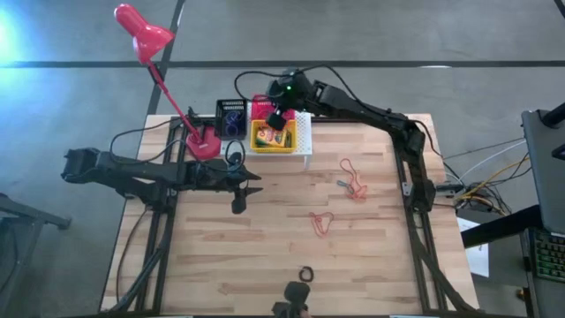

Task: Pick & Place Office Desk Supplies
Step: Put the red rubber band into the red bin on the shelf

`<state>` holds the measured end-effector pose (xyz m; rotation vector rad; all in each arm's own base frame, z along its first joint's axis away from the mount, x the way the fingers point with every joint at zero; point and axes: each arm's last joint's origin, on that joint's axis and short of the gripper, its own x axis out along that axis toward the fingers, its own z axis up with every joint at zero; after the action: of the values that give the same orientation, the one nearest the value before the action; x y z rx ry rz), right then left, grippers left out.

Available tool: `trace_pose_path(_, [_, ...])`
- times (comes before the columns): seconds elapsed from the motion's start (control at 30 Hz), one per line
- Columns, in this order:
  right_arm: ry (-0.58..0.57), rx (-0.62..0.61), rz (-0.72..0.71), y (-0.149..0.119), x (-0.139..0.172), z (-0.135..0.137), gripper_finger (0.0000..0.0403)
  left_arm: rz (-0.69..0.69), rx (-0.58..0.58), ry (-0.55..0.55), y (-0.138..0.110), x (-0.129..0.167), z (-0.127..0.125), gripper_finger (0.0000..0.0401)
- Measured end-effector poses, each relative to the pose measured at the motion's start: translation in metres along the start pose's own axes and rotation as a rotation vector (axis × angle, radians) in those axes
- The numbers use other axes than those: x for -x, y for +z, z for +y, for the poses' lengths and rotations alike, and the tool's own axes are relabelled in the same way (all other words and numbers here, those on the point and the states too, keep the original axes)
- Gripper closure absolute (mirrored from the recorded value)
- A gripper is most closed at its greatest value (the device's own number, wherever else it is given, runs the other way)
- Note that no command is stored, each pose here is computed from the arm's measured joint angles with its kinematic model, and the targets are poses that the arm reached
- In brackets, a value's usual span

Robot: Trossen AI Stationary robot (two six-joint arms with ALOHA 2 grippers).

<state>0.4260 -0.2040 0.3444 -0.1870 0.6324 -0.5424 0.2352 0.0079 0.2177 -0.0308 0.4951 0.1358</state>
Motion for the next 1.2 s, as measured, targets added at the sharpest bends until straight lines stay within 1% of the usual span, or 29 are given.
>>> trace_pose_path(0.1, [0.046,-0.082,0.062,-0.010,-0.003,-0.008,0.0394,0.004,0.000,0.000,0.000,0.000,0.000,0.0230])
trace_pose_path(0.23, [0.113,-0.214,0.059,-0.015,-0.001,-0.030,0.0394,0.009,-0.001,0.000,-0.001,0.000,0.000,0.0230])
trace_pose_path(0.33, [0.188,-0.294,0.048,-0.019,-0.001,-0.046,0.0383,0.011,-0.001,0.000,-0.001,0.000,0.000,0.0230])
trace_pose_path(0.47, [0.198,-0.341,0.071,-0.026,-0.002,-0.058,0.0347,0.011,-0.001,0.000,-0.001,0.000,0.000,0.0230])
trace_pose_path(0.5, [0.204,-0.342,0.078,-0.027,-0.002,-0.059,0.0335,0.011,-0.001,0.001,-0.001,0.000,0.000,0.0230])
trace_pose_path(0.6, [0.269,-0.350,0.104,-0.029,0.001,-0.058,0.0298,0.011,-0.001,0.000,-0.001,0.000,0.000,0.0230])
trace_pose_path(0.7, [0.277,-0.351,0.139,-0.028,0.006,-0.058,0.0265,0.011,-0.001,0.001,-0.001,0.000,0.000,0.0230])
trace_pose_path(0.77, [0.285,-0.349,0.164,-0.027,0.010,-0.057,0.0250,0.011,-0.001,0.000,-0.001,0.000,0.000,0.0230])
trace_pose_path(0.8, [0.295,-0.331,0.182,-0.026,0.013,-0.055,0.0245,0.011,-0.001,0.000,-0.001,0.000,0.000,0.0230])
trace_pose_path(0.87, [0.332,-0.245,0.214,-0.023,0.021,-0.045,0.0238,0.011,-0.001,0.001,-0.001,0.000,0.000,0.0230])
trace_pose_path(1.03, [0.472,0.100,0.264,-0.020,0.036,-0.002,0.0241,0.011,-0.001,0.001,-0.001,0.000,0.000,0.0230])
trace_pose_path(1.1, [0.455,0.214,0.245,-0.019,0.034,0.014,0.0247,0.011,-0.001,0.000,-0.001,0.000,0.000,0.0230])
trace_pose_path(1.2, [0.370,0.378,0.235,-0.015,0.034,0.030,0.0256,0.011,-0.001,0.001,-0.001,0.000,0.000,0.0230])
